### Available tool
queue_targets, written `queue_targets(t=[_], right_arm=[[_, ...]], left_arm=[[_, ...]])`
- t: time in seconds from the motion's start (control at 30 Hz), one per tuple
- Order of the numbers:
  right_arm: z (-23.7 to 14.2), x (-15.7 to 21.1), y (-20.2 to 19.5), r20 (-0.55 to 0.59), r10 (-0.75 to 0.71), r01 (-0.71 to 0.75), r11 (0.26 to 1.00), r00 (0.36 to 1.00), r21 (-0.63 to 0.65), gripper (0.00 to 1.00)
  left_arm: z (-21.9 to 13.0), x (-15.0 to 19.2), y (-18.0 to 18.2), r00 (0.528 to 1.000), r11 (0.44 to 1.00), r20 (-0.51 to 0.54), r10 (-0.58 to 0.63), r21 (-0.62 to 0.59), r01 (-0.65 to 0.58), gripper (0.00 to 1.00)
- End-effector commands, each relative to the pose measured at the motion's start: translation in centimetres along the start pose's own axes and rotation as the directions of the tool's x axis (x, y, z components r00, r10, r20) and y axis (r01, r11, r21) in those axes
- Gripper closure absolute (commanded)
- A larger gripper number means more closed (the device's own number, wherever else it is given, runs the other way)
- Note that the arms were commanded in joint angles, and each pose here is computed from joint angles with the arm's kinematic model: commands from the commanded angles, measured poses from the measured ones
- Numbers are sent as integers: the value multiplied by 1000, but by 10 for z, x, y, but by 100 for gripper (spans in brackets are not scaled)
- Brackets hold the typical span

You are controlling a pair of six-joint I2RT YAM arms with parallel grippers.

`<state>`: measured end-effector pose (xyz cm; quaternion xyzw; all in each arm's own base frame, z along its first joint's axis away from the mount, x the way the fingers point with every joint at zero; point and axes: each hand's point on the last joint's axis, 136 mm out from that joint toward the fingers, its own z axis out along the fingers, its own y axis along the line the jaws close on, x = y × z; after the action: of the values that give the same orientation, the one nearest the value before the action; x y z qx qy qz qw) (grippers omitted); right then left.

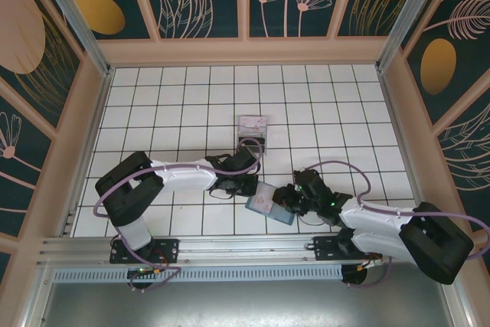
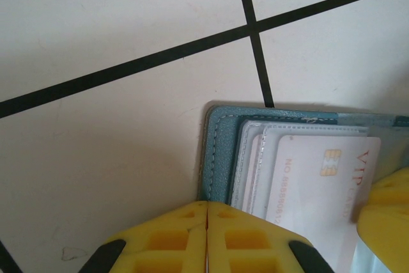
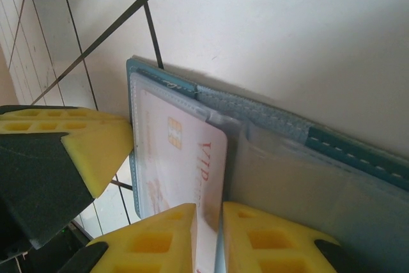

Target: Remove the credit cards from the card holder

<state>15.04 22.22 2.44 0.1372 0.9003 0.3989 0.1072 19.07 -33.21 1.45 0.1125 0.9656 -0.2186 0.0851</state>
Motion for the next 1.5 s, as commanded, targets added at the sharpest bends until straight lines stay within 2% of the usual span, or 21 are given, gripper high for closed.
queue_targets(t=[0.0, 0.2, 0.57, 1.1, 1.27, 1.47], right_arm=[[3, -2, -3, 0, -9, 9, 1000, 1000, 14, 83], [6, -1, -4, -14, -10, 10, 1000, 1000, 11, 83], [-1, -1, -10, -7, -10, 11, 999, 1000, 39, 93], [-13, -1, -21, 5, -3, 3, 998, 1000, 66, 95], [-11, -5, -4, 5, -62, 62, 998, 998, 14, 95], [3, -11, 18, -55, -169, 171, 985, 984, 28, 96]], left_arm=[[16, 27, 29, 995, 994, -103, 0, -105, -11, 92], [17, 28, 30, 994, 994, -108, -2, -109, -10, 92], [21, 33, 38, 993, 992, -116, -11, -127, -4, 92], [24, 40, 47, 991, 989, -129, -22, -151, 3, 92], [18, 45, 50, 991, 989, -125, -46, -148, 27, 92], [3, 56, 57, 990, 987, -91, -106, -127, 94, 92]])
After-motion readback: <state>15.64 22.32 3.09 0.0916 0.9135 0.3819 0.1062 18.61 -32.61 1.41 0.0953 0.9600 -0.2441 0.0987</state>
